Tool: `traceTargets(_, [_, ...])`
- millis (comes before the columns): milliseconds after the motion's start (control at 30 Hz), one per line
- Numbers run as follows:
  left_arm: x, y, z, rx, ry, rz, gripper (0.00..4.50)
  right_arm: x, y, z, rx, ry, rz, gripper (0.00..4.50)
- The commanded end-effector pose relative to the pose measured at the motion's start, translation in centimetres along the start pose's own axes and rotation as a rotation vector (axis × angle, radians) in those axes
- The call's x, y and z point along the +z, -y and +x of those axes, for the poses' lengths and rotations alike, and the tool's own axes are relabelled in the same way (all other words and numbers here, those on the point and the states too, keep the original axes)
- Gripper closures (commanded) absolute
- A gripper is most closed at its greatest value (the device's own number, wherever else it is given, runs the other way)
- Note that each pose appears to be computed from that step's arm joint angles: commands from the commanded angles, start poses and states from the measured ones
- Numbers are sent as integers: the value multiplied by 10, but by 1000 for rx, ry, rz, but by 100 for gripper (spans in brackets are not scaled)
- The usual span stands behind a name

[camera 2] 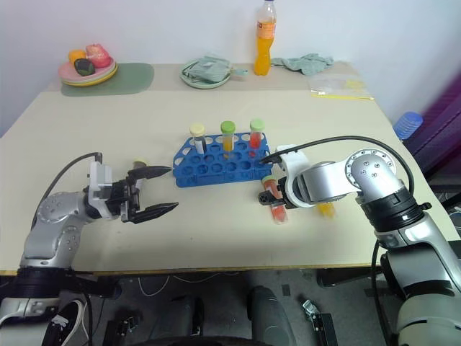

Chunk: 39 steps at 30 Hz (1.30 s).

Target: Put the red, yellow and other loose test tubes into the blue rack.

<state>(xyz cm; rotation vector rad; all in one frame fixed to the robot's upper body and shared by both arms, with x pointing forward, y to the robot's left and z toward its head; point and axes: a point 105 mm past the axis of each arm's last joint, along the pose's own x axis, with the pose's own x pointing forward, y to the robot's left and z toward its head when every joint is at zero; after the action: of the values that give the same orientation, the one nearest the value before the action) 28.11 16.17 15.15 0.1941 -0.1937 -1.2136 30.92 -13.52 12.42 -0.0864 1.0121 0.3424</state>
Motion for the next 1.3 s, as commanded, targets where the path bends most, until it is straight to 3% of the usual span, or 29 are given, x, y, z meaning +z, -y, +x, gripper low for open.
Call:
traceTargets(33, [10, 3, 2, -4, 21, 45, 1, 12, -3, -7, 13, 31, -4, 0])
traceTargets(567, [10, 13, -3, 21, 15, 42, 1, 5, -7, 5, 20, -24, 14, 0])
traceTargets(600, [9, 13, -3, 23, 14, 42, 0, 4, -6, 6, 18, -26, 17, 53])
traceTargets(633, [9, 13, -3, 23, 13, 42, 0, 3, -6, 6, 16, -28, 17, 78])
traceTargets(833, [10, 13, -2, 25, 18, 41, 0, -4, -2, 8, -6, -41, 20, 367])
traceTargets(1000, [9, 10, -2, 20, 18, 39, 0, 22, -10, -4, 23, 51, 35, 371])
traceTargets(1100, [10, 6, 1, 15, 22, 44, 0, 5, -24, -14, 191, -11, -102, 371])
traceTargets(1200, [10, 1, 3, 6, 23, 49, 0, -10, -58, -43, 443, -45, -301, 371])
traceTargets(1267, [10, -3, 3, 6, 26, 51, 0, -8, -59, -50, 495, 10, -270, 371])
traceTargets(1300, [11, -5, 4, 6, 29, 53, 0, 1, -63, -59, 505, 109, -293, 371])
